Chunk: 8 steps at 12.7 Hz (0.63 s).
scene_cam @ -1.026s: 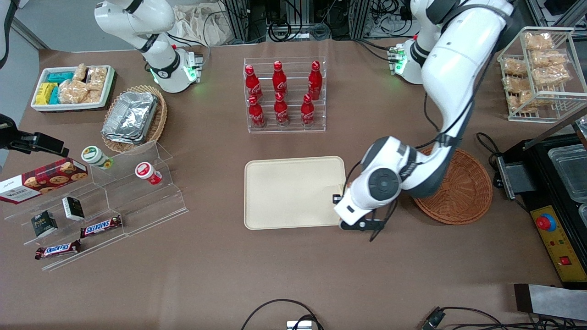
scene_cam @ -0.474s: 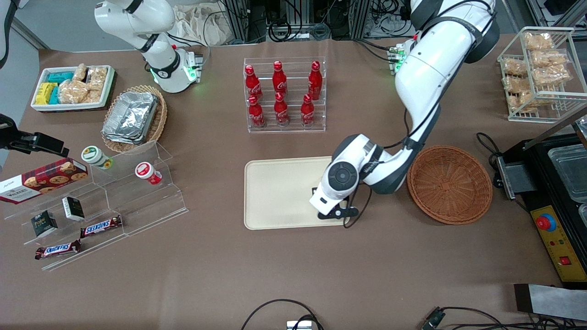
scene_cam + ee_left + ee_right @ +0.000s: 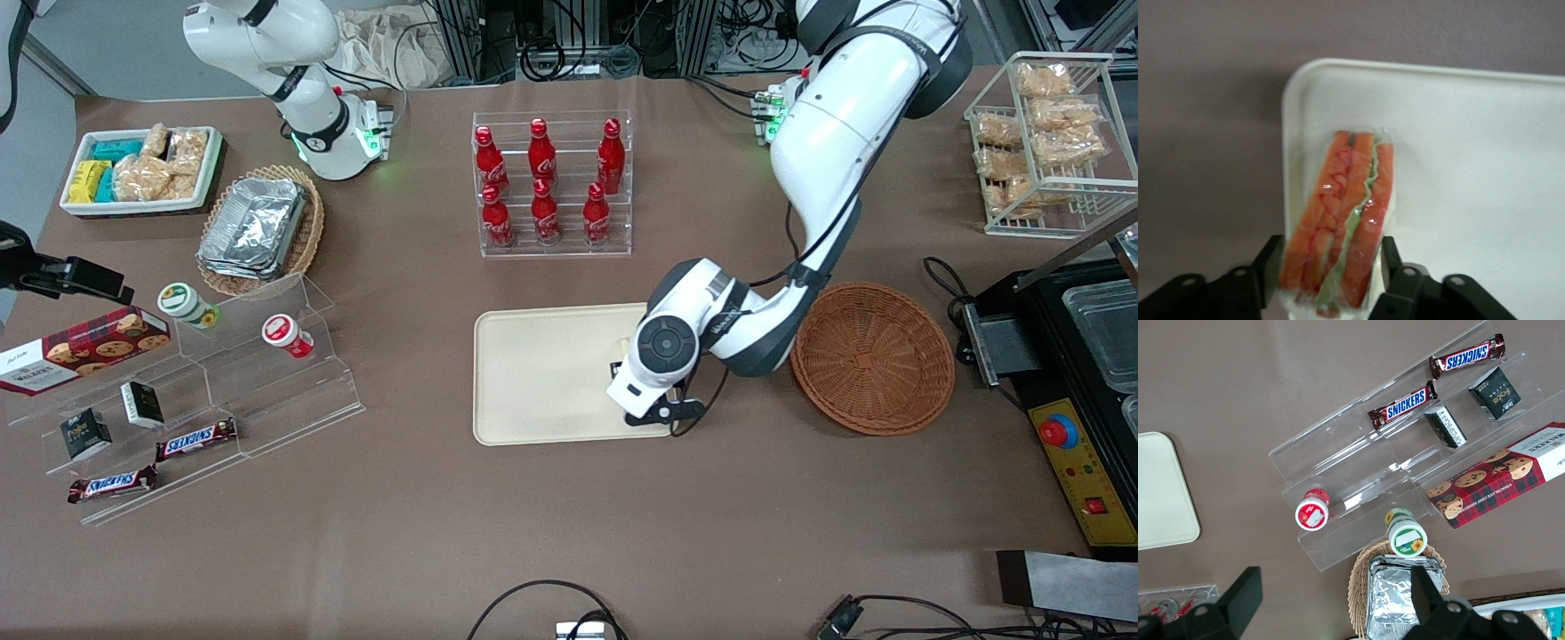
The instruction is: Place sandwich from basket to tray
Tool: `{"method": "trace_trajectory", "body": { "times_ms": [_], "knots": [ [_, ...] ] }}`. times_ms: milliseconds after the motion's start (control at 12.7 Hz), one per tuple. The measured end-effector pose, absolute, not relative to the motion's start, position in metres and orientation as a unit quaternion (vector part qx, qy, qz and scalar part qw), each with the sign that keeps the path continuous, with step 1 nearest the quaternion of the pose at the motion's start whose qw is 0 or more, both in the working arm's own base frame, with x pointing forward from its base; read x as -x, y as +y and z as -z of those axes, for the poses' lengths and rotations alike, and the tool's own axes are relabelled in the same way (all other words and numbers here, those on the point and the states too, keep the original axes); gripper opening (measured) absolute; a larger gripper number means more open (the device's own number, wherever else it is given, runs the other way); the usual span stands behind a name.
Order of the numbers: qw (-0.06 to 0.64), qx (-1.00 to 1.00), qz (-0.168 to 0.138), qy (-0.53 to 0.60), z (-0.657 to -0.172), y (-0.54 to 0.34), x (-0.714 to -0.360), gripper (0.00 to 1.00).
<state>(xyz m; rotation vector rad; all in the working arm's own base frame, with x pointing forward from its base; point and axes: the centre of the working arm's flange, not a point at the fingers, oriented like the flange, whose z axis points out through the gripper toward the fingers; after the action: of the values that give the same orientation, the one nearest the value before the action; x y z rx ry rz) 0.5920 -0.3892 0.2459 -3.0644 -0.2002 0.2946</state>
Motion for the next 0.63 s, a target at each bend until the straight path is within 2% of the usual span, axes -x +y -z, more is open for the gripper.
{"method": "trace_trajectory", "body": {
  "times_ms": [158,237,474,632],
  "knots": [
    [0.034,0.993,-0.082,-0.078,-0.291,-0.370,-0.602,0.95],
    [0.038,0.993,-0.072,-0.088,-0.318,-0.353,-0.607,1.00],
    [0.051,0.994,-0.048,-0.085,-0.384,-0.279,-0.605,1.00],
    [0.062,0.995,-0.044,-0.065,-0.411,-0.222,-0.593,1.00]
  ]
}}
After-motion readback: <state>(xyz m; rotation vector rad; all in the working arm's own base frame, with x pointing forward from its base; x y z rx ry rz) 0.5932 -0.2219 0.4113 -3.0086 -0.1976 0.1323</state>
